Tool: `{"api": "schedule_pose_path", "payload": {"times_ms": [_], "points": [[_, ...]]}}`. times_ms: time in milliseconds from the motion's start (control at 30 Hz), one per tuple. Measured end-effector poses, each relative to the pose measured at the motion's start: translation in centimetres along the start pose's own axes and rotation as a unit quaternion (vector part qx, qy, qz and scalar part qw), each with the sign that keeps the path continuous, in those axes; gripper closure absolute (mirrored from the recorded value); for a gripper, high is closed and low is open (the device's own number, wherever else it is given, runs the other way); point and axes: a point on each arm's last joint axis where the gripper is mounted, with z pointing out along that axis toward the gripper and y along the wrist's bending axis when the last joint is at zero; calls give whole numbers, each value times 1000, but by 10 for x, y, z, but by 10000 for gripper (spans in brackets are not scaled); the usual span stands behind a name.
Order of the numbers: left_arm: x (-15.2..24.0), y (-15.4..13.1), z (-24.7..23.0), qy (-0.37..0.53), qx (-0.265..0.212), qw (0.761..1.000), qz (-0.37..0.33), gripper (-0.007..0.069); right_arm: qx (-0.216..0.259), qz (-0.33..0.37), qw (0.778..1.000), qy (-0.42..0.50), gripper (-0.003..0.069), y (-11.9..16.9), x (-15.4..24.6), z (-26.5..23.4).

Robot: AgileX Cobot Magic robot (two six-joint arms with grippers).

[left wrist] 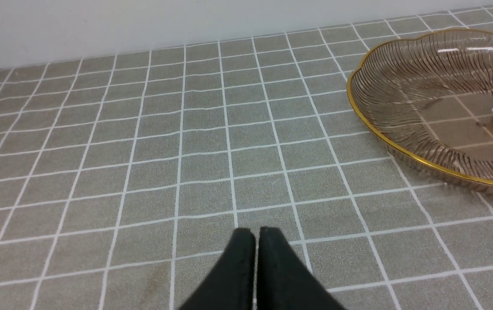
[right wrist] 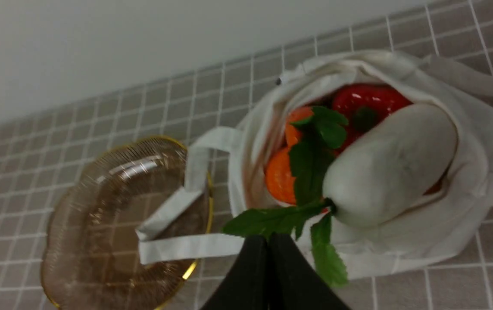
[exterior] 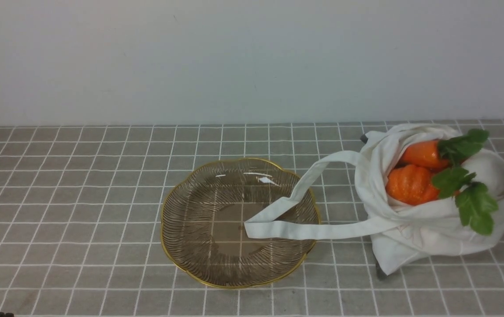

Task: Take vegetables from bag on grey coffee tablecloth place on plate.
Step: 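Reach into the cloth bag and grasp a vegetable inside it with the right gripper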

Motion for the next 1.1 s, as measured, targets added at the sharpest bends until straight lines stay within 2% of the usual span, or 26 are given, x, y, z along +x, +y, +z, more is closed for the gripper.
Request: {"api": "schedule_pose_path", "payload": {"times_ms": [267, 467, 600, 633, 667, 733, 767, 800, 833, 900, 1000, 1100], "points": [[0, 0, 0, 0, 0, 1000, 0, 630, 64, 3, 995, 74, 650, -10, -51, 41], [0, 0, 0, 0, 0, 1000, 0, 630, 92, 40, 987, 126, 574, -21, -58, 70], [0, 0, 0, 0, 0, 1000, 0, 630, 104, 74, 978, 163, 404, -29, -57, 98], [0, 0, 0, 0, 0, 1000, 0, 630, 104, 76, 978, 164, 394, -30, -57, 100], [0, 0, 0, 0, 0, 1000, 0, 630, 110, 95, 974, 173, 311, -32, -56, 107], [0, 0, 0, 0, 0, 1000, 0, 630, 118, 122, 969, 181, 204, -35, -54, 114], [0, 0, 0, 0, 0, 1000, 0, 630, 118, 122, 969, 181, 194, -35, -55, 114], [0, 0, 0, 0, 0, 1000, 0, 630, 123, 138, 965, 186, 126, -36, -54, 119], [0, 0, 0, 0, 0, 1000, 0, 630, 124, 141, 964, 187, 109, -37, -53, 120], [0, 0, 0, 0, 0, 1000, 0, 630, 131, 160, 958, 199, 17, -41, -51, 131], [0, 0, 0, 0, 0, 1000, 0, 630, 137, 169, 952, 214, -21, -46, -48, 145], [0, 0, 0, 0, 0, 1000, 0, 630, 143, 172, 947, 229, -27, -50, -45, 156]]}}
